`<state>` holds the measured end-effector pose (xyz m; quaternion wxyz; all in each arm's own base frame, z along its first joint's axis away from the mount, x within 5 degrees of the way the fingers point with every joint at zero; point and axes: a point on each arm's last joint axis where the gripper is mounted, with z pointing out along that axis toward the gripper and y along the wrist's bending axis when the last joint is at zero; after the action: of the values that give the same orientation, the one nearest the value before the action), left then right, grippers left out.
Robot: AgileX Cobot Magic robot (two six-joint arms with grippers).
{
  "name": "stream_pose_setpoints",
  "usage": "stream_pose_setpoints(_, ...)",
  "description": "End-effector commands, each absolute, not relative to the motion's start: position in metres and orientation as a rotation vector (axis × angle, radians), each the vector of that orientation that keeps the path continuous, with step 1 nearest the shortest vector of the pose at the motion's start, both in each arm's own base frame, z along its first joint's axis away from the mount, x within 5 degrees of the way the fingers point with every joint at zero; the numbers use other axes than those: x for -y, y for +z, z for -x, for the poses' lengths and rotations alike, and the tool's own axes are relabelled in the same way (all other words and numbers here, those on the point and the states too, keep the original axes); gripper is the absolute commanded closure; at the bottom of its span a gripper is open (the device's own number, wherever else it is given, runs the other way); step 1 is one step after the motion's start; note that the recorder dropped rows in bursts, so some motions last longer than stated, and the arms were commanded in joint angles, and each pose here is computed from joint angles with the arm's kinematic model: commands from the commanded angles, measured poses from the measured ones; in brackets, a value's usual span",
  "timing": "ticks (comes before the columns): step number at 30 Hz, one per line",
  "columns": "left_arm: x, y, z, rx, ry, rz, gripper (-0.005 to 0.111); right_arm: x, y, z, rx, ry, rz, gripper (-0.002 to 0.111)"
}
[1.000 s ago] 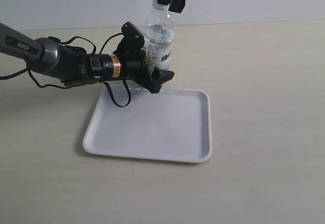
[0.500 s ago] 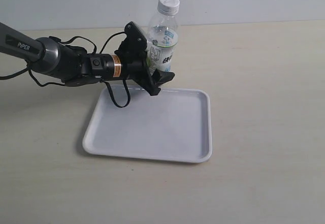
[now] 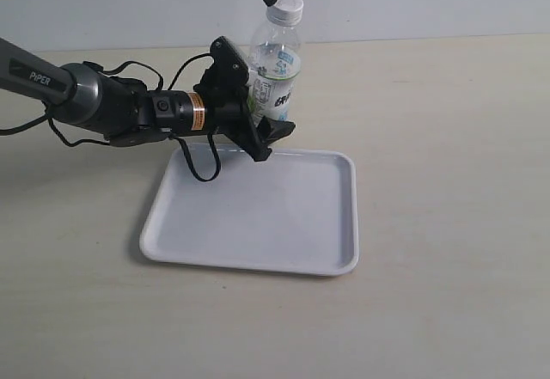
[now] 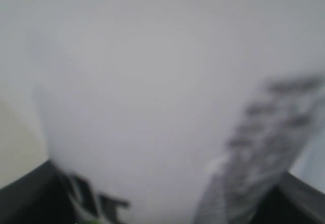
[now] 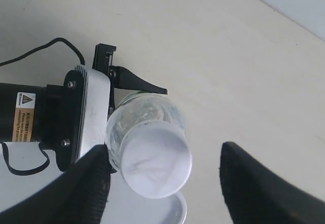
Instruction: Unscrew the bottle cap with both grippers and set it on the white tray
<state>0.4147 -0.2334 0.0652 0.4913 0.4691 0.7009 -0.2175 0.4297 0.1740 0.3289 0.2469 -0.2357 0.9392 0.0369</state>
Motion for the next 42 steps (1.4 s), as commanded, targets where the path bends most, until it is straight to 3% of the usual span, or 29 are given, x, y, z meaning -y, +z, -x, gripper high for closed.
stream_pose_setpoints(1, 0.233, 0.066, -0.415, -1.713, -0.5, -1.144, 0.107, -0.175, 0.328, -0.43, -2.562, 0.114, 0.635, 0.049)
stream_pose_setpoints(28, 0.233, 0.066, -0.415, -1.714, -0.502, -1.143, 0.107, -0.179, 0.308, -0.437, -2.612, 0.124, 0.614, 0.049)
stream_pose_setpoints(35, 0.233, 0.066, -0.415, -1.714, -0.502, -1.143, 0.107, -0.179, 0.309, -0.437, -2.611, 0.124, 0.614, 0.06)
stream_pose_setpoints(42, 0.233, 0.066, -0.415, -1.715, -0.502, -1.14, 0.107, -0.179, 0.311, -0.437, -2.606, 0.124, 0.615, 0.054)
